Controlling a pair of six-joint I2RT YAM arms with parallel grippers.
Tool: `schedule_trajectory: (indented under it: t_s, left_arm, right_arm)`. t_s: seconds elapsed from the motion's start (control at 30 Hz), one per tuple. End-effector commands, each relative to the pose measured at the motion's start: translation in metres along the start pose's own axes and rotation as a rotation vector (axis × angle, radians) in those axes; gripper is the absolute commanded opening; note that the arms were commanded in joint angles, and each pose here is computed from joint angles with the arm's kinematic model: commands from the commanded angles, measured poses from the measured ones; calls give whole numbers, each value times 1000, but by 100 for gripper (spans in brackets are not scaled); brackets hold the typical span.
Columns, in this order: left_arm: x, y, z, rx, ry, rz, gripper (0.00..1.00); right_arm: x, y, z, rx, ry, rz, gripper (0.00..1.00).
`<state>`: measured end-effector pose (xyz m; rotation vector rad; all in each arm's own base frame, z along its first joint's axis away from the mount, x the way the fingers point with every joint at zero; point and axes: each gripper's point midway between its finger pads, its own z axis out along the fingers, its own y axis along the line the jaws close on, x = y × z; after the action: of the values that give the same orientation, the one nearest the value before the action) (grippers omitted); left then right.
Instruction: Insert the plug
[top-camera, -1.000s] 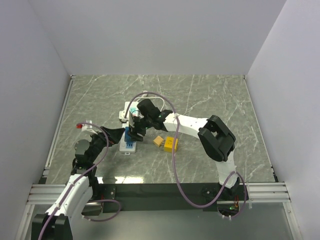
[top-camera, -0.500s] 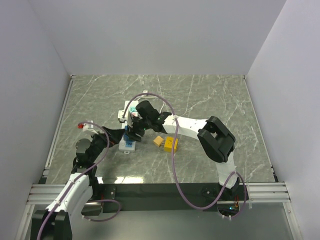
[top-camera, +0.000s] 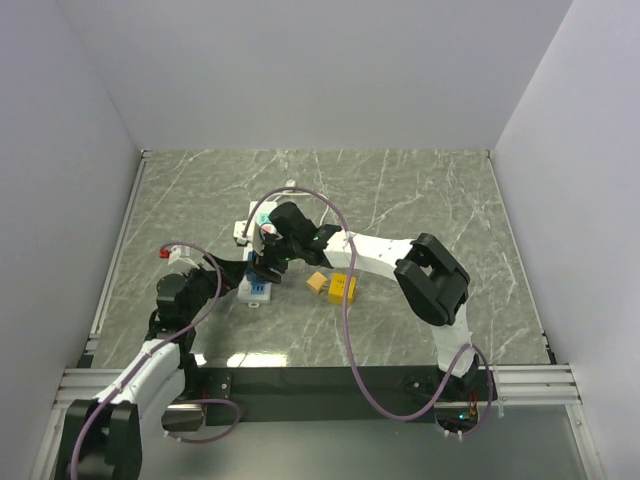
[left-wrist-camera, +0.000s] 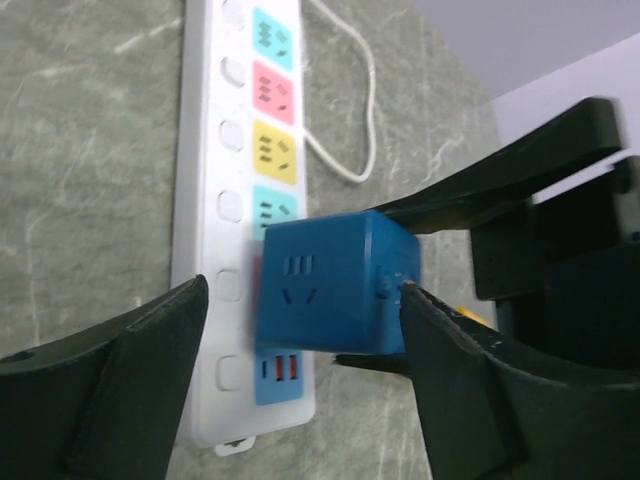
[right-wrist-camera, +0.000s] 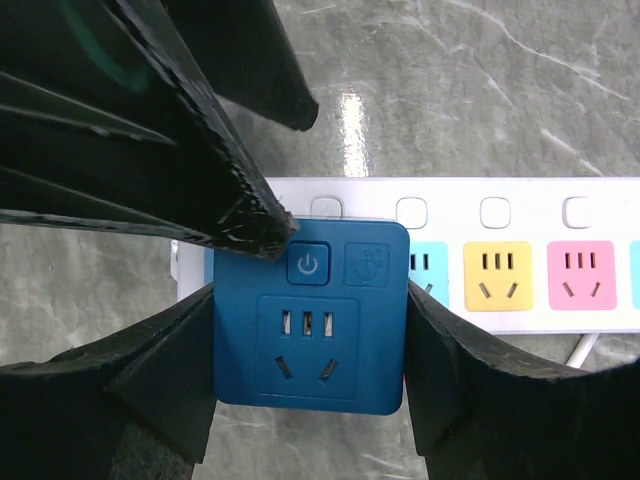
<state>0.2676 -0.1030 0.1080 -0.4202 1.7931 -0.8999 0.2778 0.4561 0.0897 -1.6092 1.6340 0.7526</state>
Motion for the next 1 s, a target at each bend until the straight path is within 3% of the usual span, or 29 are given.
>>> schedule_trajectory:
  t_s: [0.0,0.23,0.37,0.57,0.97]
  left_arm:
    - [-1,1,4,-5,-11,35,81]
    - [2,8,12,-63,-7,40,73]
    - [4,12,15,-88,3,40,56]
    - [7,13,19,-103,15,44,38]
    - [15,1,33,-65,55,85,28]
  right_arm:
    - [8,-11,2,39,52,11,0]
    - [15,-8,11,11,73,17,0]
    - [16,-8,14,4,74,22,0]
    - [22,-8,22,-12,89,36,0]
    - [69,-6,11,32,82,177,0]
